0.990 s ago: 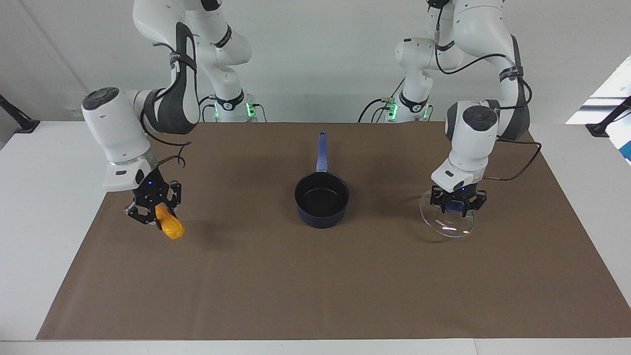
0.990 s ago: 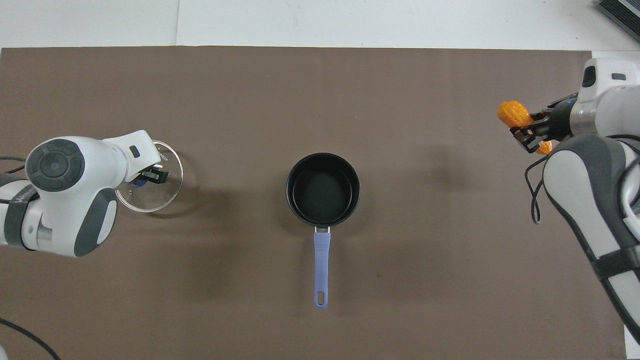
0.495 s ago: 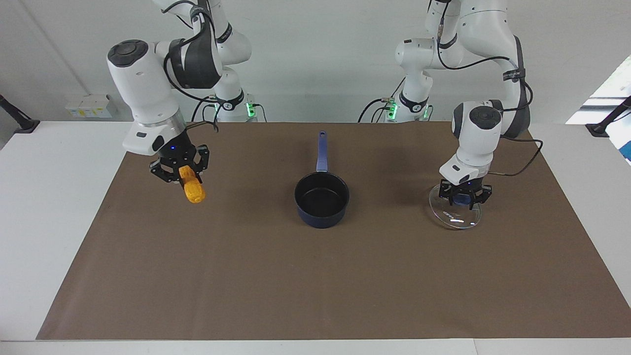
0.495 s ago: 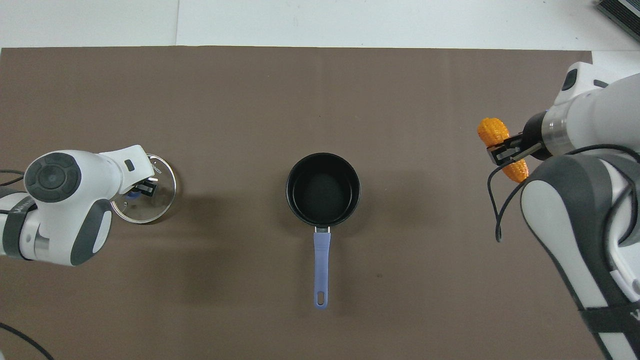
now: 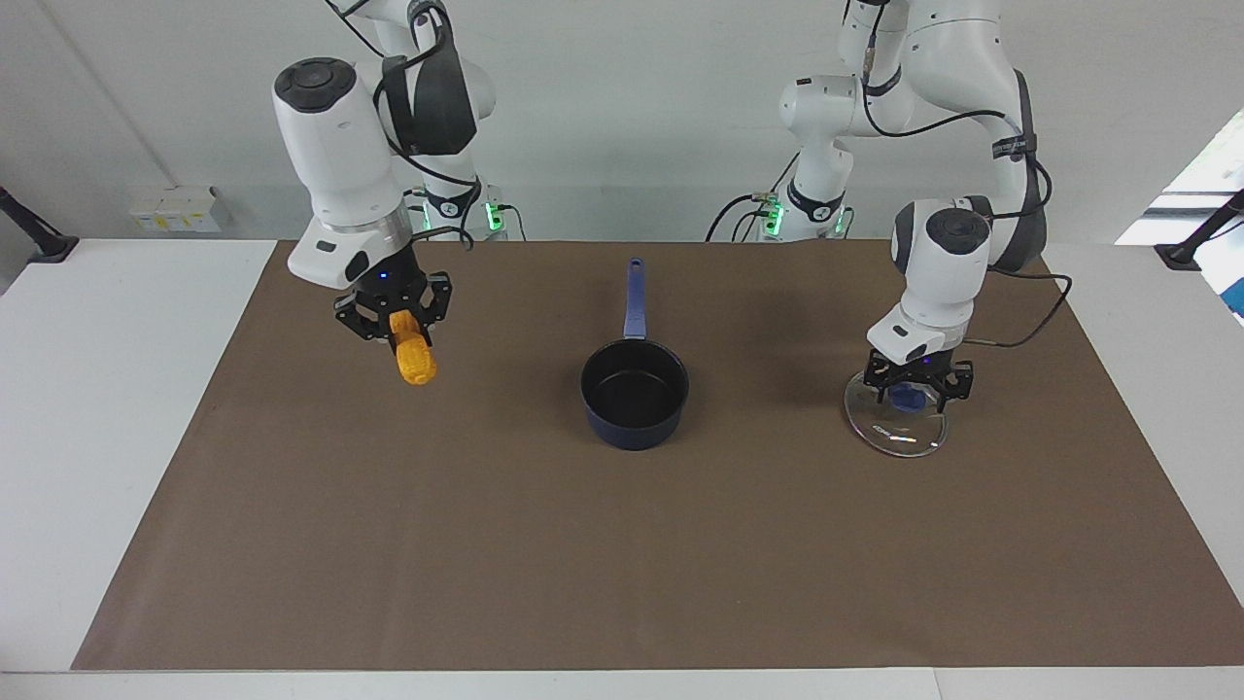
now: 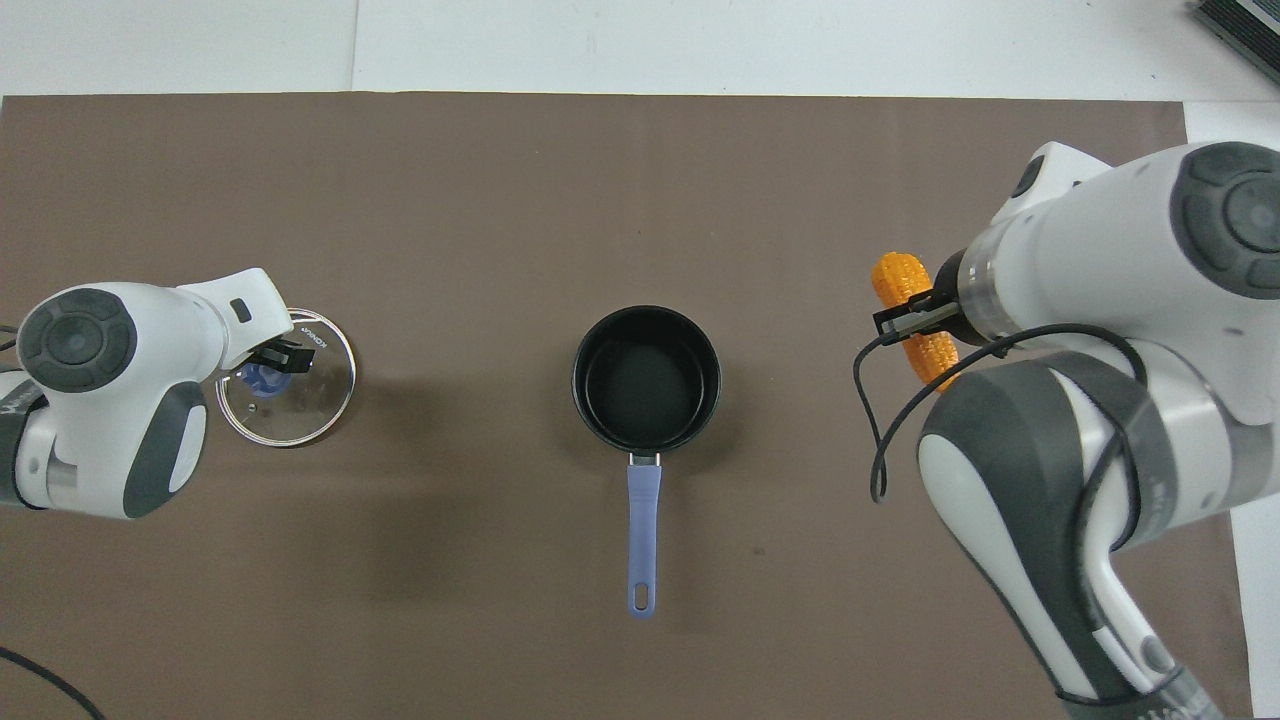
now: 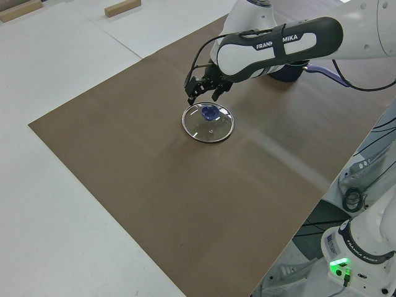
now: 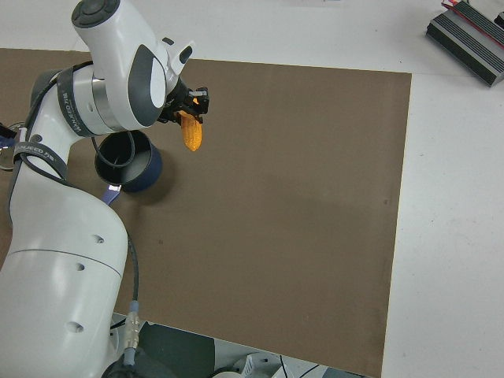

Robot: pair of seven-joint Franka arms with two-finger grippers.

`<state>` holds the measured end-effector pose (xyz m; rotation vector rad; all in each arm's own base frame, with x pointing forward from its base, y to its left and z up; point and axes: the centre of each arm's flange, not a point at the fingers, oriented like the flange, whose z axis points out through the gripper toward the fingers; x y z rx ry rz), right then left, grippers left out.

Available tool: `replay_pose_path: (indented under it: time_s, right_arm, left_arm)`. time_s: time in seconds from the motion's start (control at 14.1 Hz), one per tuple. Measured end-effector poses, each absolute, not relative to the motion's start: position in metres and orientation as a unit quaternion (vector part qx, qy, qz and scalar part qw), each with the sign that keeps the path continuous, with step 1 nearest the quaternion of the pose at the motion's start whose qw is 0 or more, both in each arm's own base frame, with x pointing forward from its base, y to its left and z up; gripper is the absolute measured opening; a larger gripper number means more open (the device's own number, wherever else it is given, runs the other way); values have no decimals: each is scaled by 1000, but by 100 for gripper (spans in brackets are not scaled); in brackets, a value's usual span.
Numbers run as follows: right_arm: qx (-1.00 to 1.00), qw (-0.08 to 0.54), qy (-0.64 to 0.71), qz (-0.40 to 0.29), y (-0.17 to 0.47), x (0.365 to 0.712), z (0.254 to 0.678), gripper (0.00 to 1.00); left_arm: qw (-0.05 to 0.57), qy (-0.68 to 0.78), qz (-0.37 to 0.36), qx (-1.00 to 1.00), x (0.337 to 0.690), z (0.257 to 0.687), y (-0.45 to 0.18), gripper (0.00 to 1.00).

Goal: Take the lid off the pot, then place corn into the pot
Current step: 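Carry the corn over the pot with the right gripper while the left gripper withdraws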

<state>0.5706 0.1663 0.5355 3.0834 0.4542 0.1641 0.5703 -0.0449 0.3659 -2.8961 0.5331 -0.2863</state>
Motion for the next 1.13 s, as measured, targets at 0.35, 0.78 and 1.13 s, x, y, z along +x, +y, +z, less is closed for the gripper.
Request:
replay_pose_path:
  time_s: [0.35, 0.78, 1.13]
  right_arm:
    - [991, 19, 128, 43, 292, 574, 496, 39]
    - [990, 19, 135, 31, 347, 585, 453, 39]
    - [986, 10, 163, 45, 385, 572, 421, 39]
  left_arm:
    - [17, 81, -72, -994, 591, 411, -45, 100]
    - [-1, 39, -20, -999, 605, 493, -39, 100]
    - [1, 45, -7, -999, 603, 551, -37, 100]
